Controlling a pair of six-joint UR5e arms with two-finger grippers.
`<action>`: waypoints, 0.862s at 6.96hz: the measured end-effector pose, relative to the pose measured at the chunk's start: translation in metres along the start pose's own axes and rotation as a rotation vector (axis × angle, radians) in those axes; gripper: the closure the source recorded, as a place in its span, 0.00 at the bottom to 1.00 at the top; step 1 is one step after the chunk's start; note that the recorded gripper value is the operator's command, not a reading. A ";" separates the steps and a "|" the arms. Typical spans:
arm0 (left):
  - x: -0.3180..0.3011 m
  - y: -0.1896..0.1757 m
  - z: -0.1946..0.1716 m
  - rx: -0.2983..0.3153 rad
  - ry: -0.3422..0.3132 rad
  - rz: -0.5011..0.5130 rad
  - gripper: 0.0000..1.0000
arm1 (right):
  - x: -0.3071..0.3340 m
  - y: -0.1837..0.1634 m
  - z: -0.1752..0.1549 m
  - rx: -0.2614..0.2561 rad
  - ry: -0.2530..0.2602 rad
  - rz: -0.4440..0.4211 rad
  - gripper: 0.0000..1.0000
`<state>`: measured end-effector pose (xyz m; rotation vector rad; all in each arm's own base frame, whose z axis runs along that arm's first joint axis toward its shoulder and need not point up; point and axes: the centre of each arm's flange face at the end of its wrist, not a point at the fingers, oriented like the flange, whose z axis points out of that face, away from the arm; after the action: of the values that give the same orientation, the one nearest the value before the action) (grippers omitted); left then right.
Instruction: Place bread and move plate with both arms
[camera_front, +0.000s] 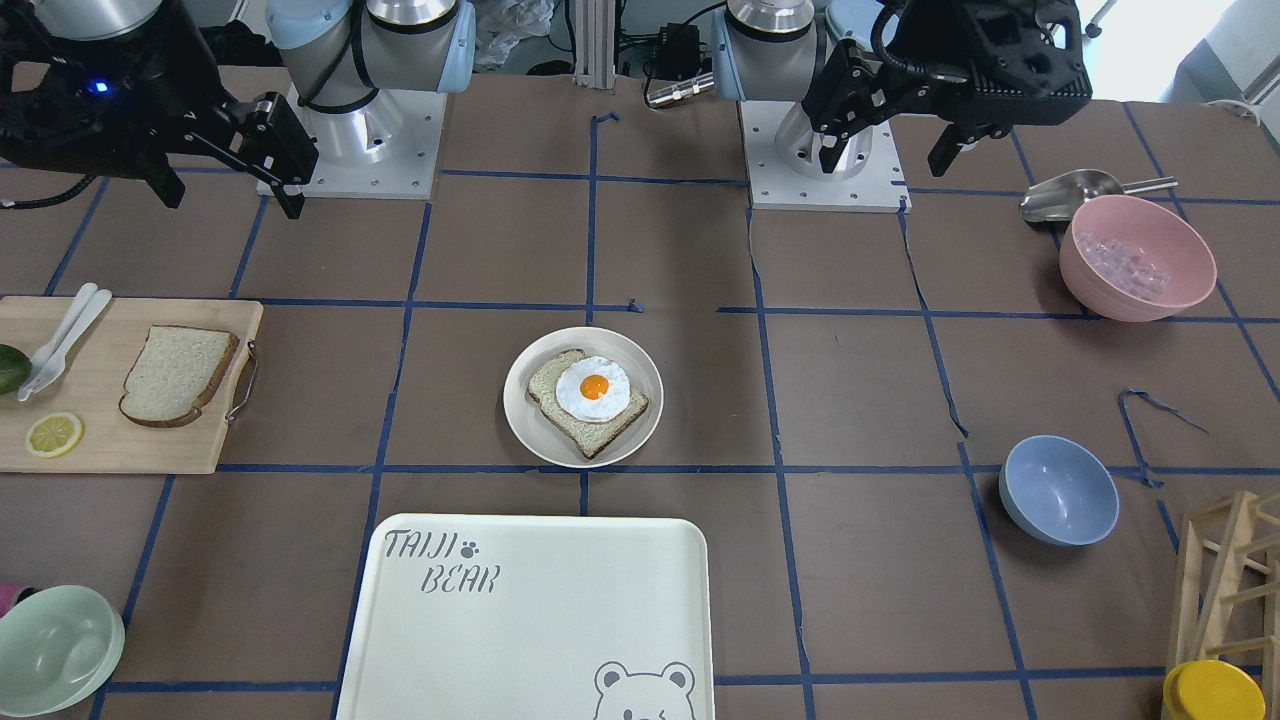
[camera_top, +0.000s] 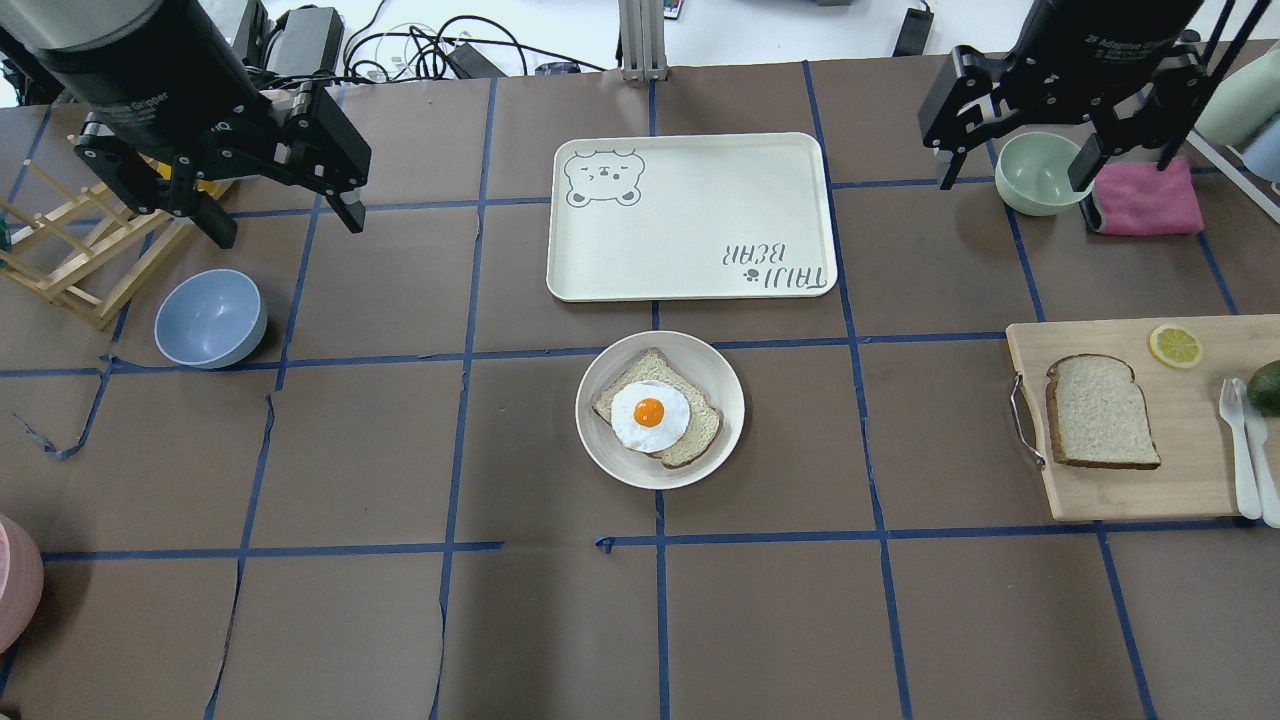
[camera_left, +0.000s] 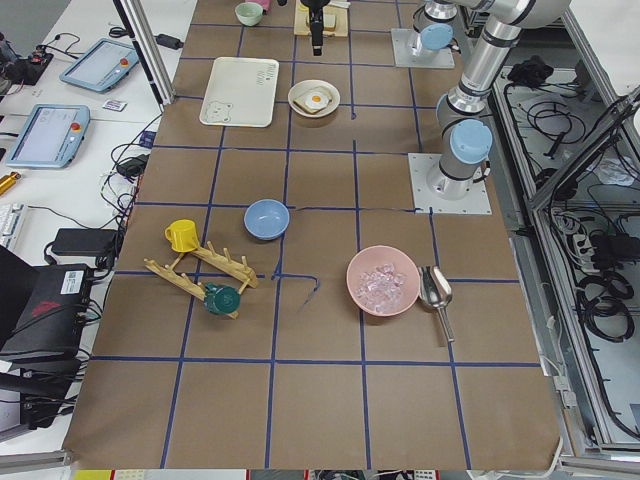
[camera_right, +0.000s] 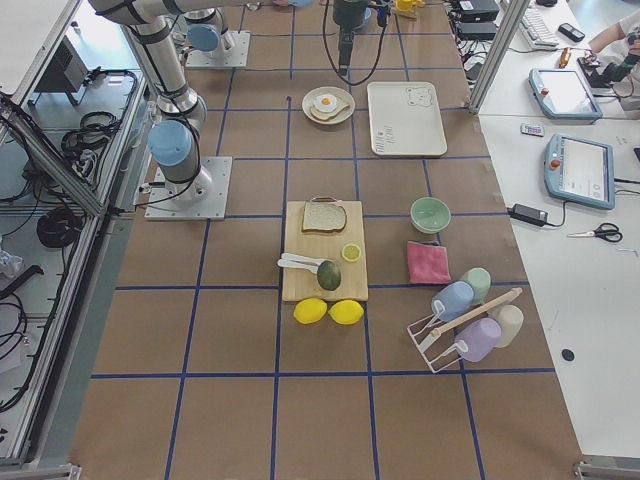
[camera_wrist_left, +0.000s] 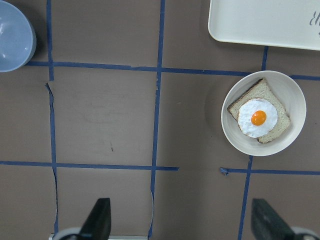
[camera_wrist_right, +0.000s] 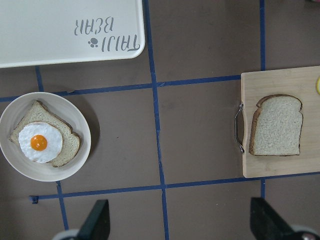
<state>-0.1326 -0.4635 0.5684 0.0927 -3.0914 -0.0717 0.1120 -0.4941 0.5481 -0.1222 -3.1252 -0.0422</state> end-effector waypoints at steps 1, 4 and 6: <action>0.000 0.000 0.000 0.000 0.000 0.000 0.00 | -0.001 -0.001 -0.002 0.016 -0.002 -0.003 0.00; 0.000 -0.011 0.001 0.039 0.001 0.005 0.00 | -0.005 -0.002 -0.004 0.041 -0.013 -0.008 0.00; 0.001 -0.022 0.004 0.102 0.005 0.006 0.00 | -0.016 0.000 -0.002 0.035 -0.013 -0.031 0.00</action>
<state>-0.1323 -0.4853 0.5633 0.0876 -3.0896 0.0861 0.1279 -0.4950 0.5502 -0.0738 -3.1388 0.0133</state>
